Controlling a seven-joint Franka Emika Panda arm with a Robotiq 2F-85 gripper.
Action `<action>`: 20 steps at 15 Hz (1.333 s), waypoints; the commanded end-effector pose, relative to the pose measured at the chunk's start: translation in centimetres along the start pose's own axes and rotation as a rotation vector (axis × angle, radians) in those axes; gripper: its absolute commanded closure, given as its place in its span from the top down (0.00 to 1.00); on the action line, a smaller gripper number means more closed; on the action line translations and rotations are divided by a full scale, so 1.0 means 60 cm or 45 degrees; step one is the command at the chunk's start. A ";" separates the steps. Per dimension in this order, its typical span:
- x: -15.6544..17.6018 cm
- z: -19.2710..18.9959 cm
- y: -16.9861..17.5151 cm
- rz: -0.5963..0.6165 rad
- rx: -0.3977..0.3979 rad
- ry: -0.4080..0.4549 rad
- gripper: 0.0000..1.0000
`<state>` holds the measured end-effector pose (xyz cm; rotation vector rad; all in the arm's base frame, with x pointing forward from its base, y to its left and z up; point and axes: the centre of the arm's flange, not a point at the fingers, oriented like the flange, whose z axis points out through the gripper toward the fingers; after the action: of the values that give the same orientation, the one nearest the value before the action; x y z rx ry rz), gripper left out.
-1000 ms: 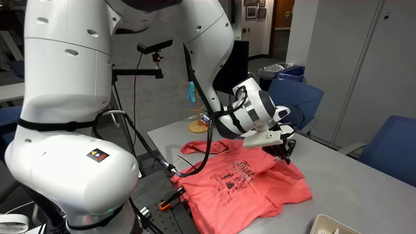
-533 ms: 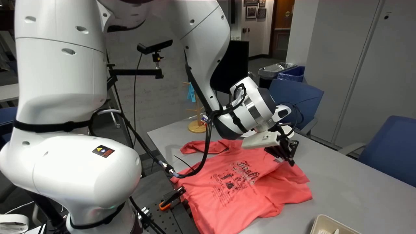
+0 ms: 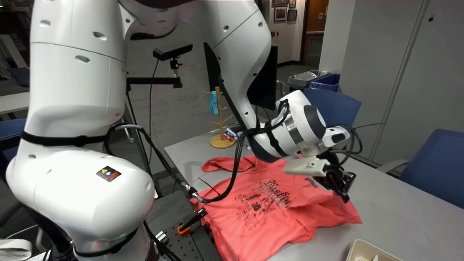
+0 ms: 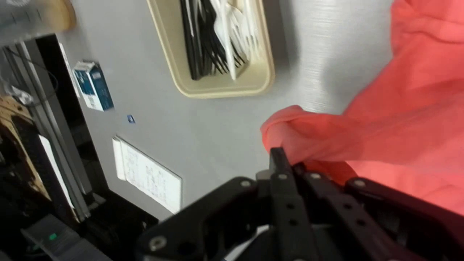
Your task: Unfold the T-shirt on the table
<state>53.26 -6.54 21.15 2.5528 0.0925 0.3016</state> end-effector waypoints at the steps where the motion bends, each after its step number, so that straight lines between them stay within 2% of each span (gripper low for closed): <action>1: 0.013 0.088 0.111 0.220 -0.080 -0.131 0.01; 4: -0.012 0.129 0.197 0.391 -0.166 -0.243 0.01; 7: -0.026 0.155 0.244 0.509 -0.232 -0.318 0.01; 12: -0.035 0.161 0.265 0.713 -0.339 -0.421 0.01; 17: -0.057 0.159 0.277 0.972 -0.588 -0.487 0.01; 20: -0.069 0.162 0.279 1.059 -0.682 -0.527 0.01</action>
<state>51.67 -26.07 21.48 2.0289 -0.9963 0.0786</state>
